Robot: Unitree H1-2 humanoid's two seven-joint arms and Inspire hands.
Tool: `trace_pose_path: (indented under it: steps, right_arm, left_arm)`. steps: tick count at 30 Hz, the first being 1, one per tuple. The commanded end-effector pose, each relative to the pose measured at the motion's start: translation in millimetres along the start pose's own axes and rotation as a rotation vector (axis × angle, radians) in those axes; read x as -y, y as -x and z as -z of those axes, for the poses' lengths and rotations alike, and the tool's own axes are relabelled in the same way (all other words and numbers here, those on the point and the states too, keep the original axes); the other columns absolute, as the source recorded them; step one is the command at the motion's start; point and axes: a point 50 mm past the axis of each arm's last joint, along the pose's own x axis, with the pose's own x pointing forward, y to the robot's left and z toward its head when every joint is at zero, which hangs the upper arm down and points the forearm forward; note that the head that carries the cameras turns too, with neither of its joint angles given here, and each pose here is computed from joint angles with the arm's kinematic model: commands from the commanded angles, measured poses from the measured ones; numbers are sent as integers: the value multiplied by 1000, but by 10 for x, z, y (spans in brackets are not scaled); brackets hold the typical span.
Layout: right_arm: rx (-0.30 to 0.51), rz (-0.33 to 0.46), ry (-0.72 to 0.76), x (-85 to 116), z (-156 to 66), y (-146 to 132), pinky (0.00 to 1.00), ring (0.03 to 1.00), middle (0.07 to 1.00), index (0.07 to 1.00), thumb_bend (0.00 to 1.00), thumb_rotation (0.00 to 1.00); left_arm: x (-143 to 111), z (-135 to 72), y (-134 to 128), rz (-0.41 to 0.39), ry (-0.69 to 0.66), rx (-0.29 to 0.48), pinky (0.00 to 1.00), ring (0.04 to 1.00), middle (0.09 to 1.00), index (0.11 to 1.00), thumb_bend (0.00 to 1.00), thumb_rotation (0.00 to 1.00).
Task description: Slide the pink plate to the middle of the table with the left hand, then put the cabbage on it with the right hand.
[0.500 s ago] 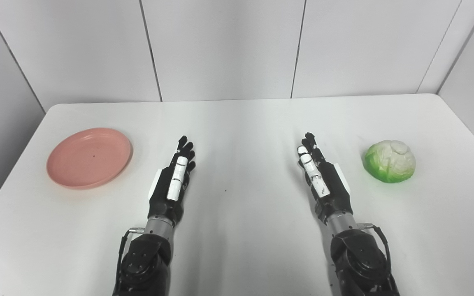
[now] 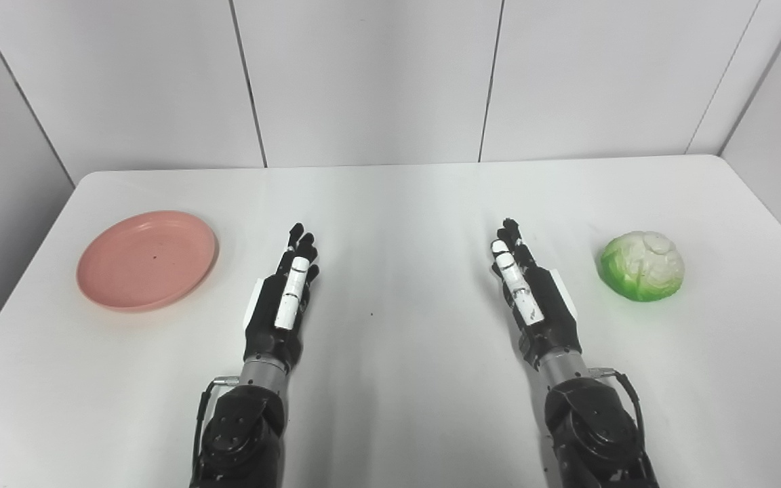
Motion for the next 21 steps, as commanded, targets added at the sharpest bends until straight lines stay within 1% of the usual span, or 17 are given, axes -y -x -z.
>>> trace_pose_path:
  steps: [1, 3, 5, 12, 16, 19, 21]
  right_arm:
    - [80, -23, 3, -52, -223, -88, 1000, 1000, 1000, 1000, 628, 792]
    - [80, -26, -2, -49, -222, -89, 1000, 1000, 1000, 1000, 638, 793]
    - [81, -25, -10, -50, -221, -92, 1000, 1000, 1000, 1000, 649, 771]
    - [84, -26, -10, -49, -221, -95, 1000, 1000, 1000, 1000, 643, 769]
    - [94, -24, -9, -6, -194, -91, 1000, 1000, 1000, 1000, 634, 765]
    - [85, -25, -2, 100, -183, -45, 1000, 1000, 1000, 1000, 622, 769]
    - [78, -44, 4, 193, -192, -15, 1000, 1000, 1000, 1000, 615, 770]
  left_arm:
    - [58, -192, -107, 14, -4, 94, 1000, 1000, 1000, 1000, 703, 877]
    - [59, -190, -108, 11, 1, 94, 1000, 1000, 1000, 1000, 707, 870]
    - [61, -189, -111, 15, 5, 94, 1000, 1000, 1000, 1000, 700, 868]
    - [51, -183, -115, 34, -9, 90, 1000, 1000, 1000, 1000, 700, 892]
    - [89, -156, -121, 36, -6, 89, 1000, 1000, 1000, 1000, 704, 895]
    - [200, -127, -121, 48, -19, 82, 1000, 1000, 1000, 1000, 709, 924]
    - [287, -97, -122, 60, -40, 82, 1000, 1000, 1000, 1000, 709, 934]
